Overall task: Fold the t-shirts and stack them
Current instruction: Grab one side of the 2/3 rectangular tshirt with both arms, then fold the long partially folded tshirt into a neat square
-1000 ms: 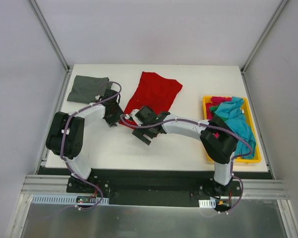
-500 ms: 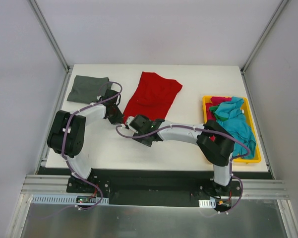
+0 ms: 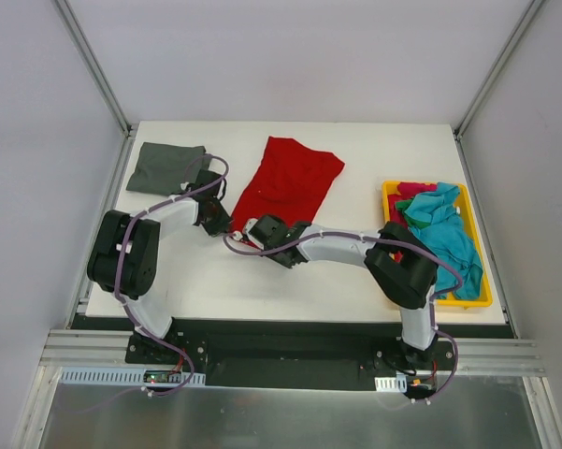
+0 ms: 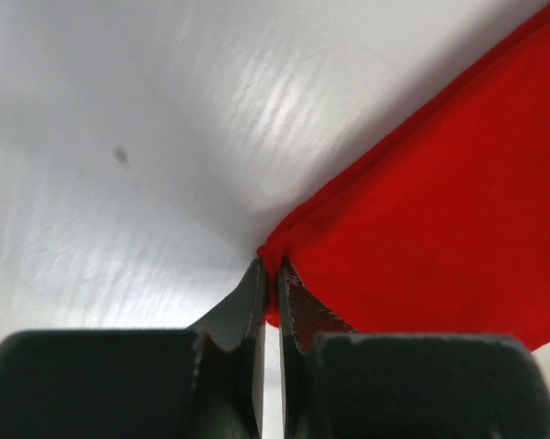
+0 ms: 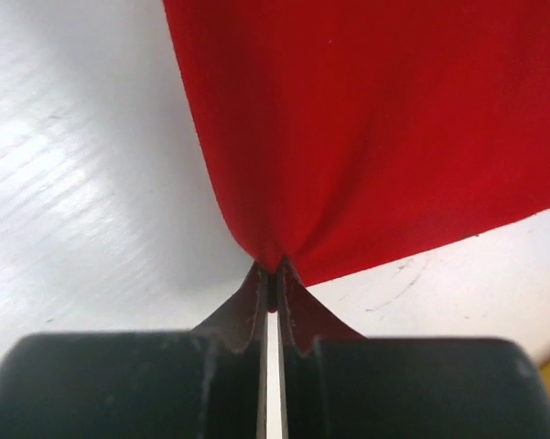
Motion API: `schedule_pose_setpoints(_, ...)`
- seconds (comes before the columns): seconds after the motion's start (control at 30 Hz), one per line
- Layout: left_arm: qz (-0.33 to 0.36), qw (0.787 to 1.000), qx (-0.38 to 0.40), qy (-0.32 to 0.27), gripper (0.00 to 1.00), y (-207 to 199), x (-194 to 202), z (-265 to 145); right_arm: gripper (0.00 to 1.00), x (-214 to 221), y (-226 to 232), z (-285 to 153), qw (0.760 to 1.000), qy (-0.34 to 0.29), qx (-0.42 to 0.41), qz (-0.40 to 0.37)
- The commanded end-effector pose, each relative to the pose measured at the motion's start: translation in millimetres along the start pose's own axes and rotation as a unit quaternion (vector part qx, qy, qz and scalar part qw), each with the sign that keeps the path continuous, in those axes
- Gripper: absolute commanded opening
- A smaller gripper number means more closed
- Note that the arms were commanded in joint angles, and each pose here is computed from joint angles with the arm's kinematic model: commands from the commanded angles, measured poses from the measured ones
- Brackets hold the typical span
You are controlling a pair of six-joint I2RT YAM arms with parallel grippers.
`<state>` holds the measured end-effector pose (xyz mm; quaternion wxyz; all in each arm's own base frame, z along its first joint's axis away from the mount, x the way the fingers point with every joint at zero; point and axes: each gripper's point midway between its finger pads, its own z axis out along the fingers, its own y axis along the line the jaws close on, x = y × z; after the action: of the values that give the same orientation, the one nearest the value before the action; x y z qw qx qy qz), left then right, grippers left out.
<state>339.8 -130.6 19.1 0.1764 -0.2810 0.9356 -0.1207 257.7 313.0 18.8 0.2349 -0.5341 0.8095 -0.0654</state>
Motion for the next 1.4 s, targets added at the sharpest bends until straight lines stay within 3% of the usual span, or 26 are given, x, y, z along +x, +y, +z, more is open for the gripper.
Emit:
schedule_pose_setpoints(0.0, -0.032, 0.997, -0.063, -0.039, 0.0, 39, -1, -27, 0.0, 10, 50, -18, 0.991, -0.006, -0.127, 0.029)
schedule_pose_setpoints(0.17, -0.078, 0.987, -0.074, -0.123, 0.0, 74, 0, -81, 0.0, -18, 103, -78, 0.959, -0.097, -0.254, 0.077)
schedule_pose_setpoints(0.27, -0.097, 0.98, -0.065, -0.159, 0.0, 92, 6, -106, 0.0, -28, 139, -111, 0.922, -0.125, -0.346, 0.12)
schedule_pose_setpoints(0.43, -0.137, 0.97, -0.043, -0.194, 0.0, 120, 24, -145, 0.0, -46, 194, -170, 0.86, -0.164, -0.468, 0.121)
schedule_pose_setpoints(0.57, -0.141, 0.96, 0.016, -0.241, 0.0, 123, 24, -181, 0.0, -63, 220, -215, 0.816, -0.2, -0.534, 0.095)
schedule_pose_setpoints(0.73, -0.144, 0.95, 0.057, -0.27, 0.0, 125, 26, -209, 0.0, -77, 230, -244, 0.784, -0.224, -0.572, 0.091)
schedule_pose_setpoints(0.8, -0.14, 0.951, 0.056, -0.27, 0.0, 124, 25, -214, 0.0, -78, 229, -247, 0.779, -0.229, -0.575, 0.098)
schedule_pose_setpoints(0.93, -0.13, 0.956, 0.059, -0.257, 0.0, 111, 20, -220, 0.0, -74, 219, -240, 0.795, -0.239, -0.545, 0.117)
schedule_pose_setpoints(1.17, -0.096, 0.965, 0.107, -0.222, 0.0, 56, 1, -213, 0.0, -62, 170, -227, 0.821, -0.263, -0.475, 0.178)
schedule_pose_setpoints(1.37, -0.071, 0.967, 0.135, -0.206, 0.0, 20, -10, -202, 0.0, -44, 126, -215, 0.826, -0.273, -0.431, 0.239)
